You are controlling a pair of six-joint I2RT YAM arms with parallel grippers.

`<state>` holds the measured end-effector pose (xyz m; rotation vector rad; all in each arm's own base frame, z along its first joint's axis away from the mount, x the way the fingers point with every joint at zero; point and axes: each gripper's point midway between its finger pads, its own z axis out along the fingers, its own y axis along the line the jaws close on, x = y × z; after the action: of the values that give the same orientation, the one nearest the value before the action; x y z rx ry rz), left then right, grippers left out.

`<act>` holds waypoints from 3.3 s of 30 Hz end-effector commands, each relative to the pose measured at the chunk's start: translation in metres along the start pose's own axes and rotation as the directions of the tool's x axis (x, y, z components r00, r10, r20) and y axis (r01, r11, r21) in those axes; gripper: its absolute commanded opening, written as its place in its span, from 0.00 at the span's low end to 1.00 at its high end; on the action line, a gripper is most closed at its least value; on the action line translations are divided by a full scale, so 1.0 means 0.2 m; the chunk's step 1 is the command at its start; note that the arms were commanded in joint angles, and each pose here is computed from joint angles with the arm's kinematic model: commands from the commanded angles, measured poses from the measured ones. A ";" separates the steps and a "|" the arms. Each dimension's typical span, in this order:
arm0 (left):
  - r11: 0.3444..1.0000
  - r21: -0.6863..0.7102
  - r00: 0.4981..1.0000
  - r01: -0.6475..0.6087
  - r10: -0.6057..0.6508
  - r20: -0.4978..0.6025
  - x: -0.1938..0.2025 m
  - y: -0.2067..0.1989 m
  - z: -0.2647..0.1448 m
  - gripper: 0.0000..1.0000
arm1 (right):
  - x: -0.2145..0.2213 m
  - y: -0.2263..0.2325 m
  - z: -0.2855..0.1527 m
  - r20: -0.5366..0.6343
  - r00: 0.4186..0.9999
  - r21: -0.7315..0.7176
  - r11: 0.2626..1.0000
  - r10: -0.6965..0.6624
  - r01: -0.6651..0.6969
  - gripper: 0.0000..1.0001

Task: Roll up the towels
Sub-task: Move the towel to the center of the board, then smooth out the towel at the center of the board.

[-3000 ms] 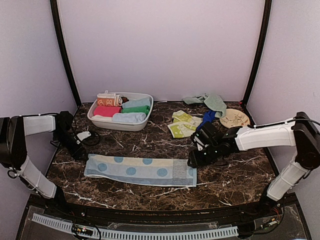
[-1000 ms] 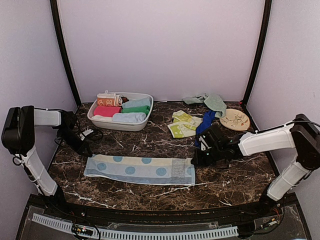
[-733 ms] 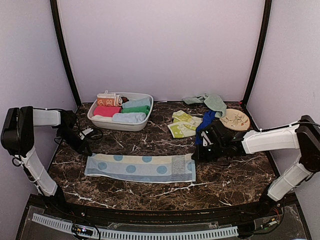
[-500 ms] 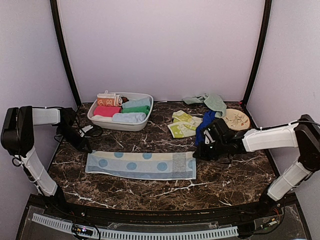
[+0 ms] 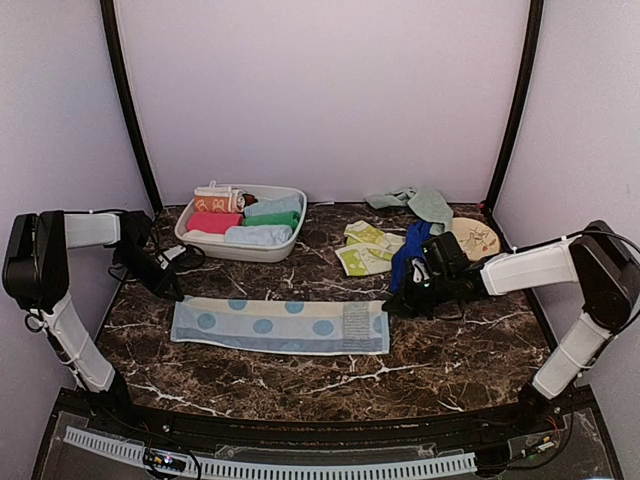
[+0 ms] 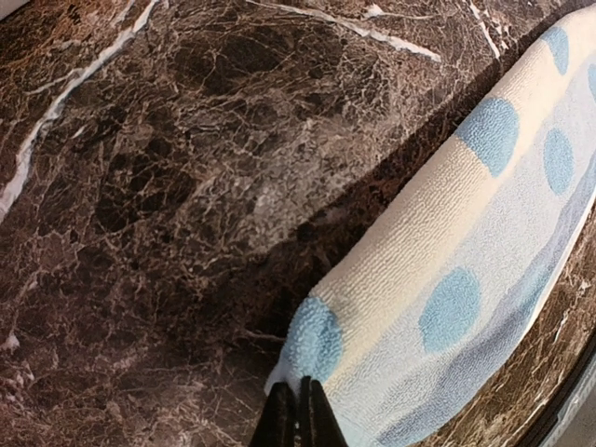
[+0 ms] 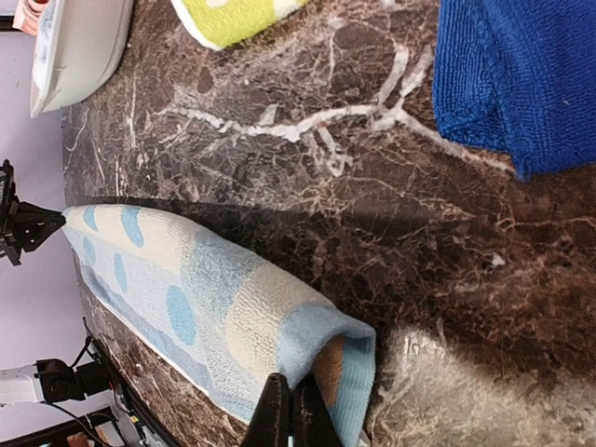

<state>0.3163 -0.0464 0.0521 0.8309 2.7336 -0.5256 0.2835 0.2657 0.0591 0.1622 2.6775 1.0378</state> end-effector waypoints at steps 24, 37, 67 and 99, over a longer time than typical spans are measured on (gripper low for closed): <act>0.985 -0.159 0.998 -0.058 0.058 -0.008 -0.05 0.14 -0.09 0.59 | -0.20 -0.01 -0.11 0.183 0.947 0.248 0.945 -0.264 0.215 0.36; 0.973 -0.022 0.970 -0.228 0.225 -0.095 0.03 -0.24 0.13 0.51 | 0.10 0.04 0.10 -0.012 0.916 0.278 0.879 -0.400 0.388 0.50; 0.858 -0.070 0.832 -0.508 0.468 -0.297 0.42 -0.22 0.28 0.50 | -0.12 0.25 0.04 0.022 0.979 0.055 0.978 -0.204 0.203 0.00; 0.867 -0.049 0.859 -0.496 0.482 -0.172 0.14 -0.37 -0.06 0.63 | 0.00 -0.10 0.22 -0.074 0.973 0.200 0.953 -0.219 0.229 0.05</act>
<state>0.2615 -0.0805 0.0591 1.5305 2.4793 -0.1416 0.3077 0.2760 0.0205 -0.1036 2.7541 0.6550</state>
